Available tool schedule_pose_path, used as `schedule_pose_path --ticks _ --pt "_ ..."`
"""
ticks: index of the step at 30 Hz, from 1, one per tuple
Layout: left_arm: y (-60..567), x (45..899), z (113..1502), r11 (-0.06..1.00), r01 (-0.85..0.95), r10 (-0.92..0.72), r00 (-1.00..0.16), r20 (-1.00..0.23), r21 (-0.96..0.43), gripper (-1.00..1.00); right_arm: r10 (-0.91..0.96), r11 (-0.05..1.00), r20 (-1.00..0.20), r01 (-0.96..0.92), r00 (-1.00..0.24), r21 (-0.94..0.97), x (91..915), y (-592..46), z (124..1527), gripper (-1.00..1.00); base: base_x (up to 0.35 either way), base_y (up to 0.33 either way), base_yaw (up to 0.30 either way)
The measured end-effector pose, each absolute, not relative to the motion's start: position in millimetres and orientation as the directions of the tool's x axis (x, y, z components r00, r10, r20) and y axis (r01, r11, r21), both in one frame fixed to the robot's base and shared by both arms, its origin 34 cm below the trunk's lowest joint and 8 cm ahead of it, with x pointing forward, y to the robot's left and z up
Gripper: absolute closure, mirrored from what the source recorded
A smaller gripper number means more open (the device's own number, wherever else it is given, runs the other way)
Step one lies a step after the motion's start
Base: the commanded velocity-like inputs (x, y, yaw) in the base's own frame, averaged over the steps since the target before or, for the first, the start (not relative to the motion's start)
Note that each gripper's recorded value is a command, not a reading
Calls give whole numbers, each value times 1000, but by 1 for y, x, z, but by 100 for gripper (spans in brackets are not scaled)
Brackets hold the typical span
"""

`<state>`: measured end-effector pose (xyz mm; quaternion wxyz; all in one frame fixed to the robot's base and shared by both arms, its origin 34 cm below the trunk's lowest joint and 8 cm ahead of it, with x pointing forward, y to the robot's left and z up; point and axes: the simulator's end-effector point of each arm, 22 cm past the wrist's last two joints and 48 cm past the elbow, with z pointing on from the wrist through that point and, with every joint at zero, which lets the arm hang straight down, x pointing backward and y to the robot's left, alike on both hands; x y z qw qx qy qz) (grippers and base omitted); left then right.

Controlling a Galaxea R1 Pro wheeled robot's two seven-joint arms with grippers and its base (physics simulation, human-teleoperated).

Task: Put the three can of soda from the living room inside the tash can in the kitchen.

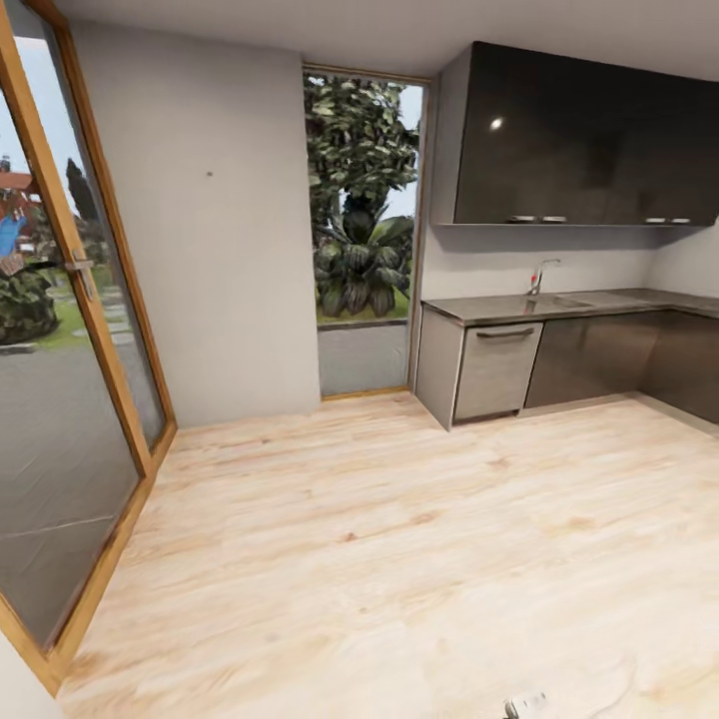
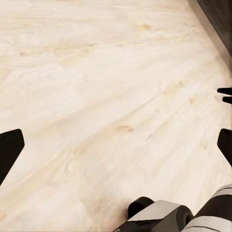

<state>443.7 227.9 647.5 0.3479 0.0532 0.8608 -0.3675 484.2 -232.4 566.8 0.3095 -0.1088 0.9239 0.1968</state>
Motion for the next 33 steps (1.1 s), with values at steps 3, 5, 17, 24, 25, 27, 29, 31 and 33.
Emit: schedule_pose_path --ticks 3,5,17,24,25,27,29,31,33 --pt "228 444 647 724 347 -164 -752 -638 -596 -100 -79 899 -615 -322 -785 296 484 -233 567 -100 0 0 -300" --pt "228 444 647 724 347 -164 -752 -638 -596 -100 -79 900 -615 -322 -785 295 484 -233 567 -100 0 0 -300" --pt "228 444 647 724 347 -164 -752 -638 -596 -100 -81 899 -614 -323 -785 294 484 -233 567 -100 0 0 -300" --pt "228 444 647 724 347 -164 -752 -638 -596 -100 -81 900 -614 -323 -785 293 484 -234 567 -100 0 0 -300" --pt "228 444 647 724 347 -164 -752 -638 -596 -100 -82 900 -614 -323 -785 293 484 -234 567 -100 0 0 -300" --pt "228 444 647 724 347 -164 -752 -638 -596 -100 -81 900 -614 -323 -785 293 484 -234 567 -100 0 0 -300" --pt "228 444 647 724 347 -164 -752 -638 -596 -100 -82 900 -614 -323 -785 292 484 -234 567 -100 0 0 -300" --pt "228 444 647 724 347 -164 -752 -638 -596 -100 -81 900 -614 -322 -785 292 484 -234 566 -100 0 0 -300" --pt "228 444 647 724 347 -164 -752 -638 -596 -100 -81 900 -614 -322 -785 292 484 -234 566 -100 0 0 -300"
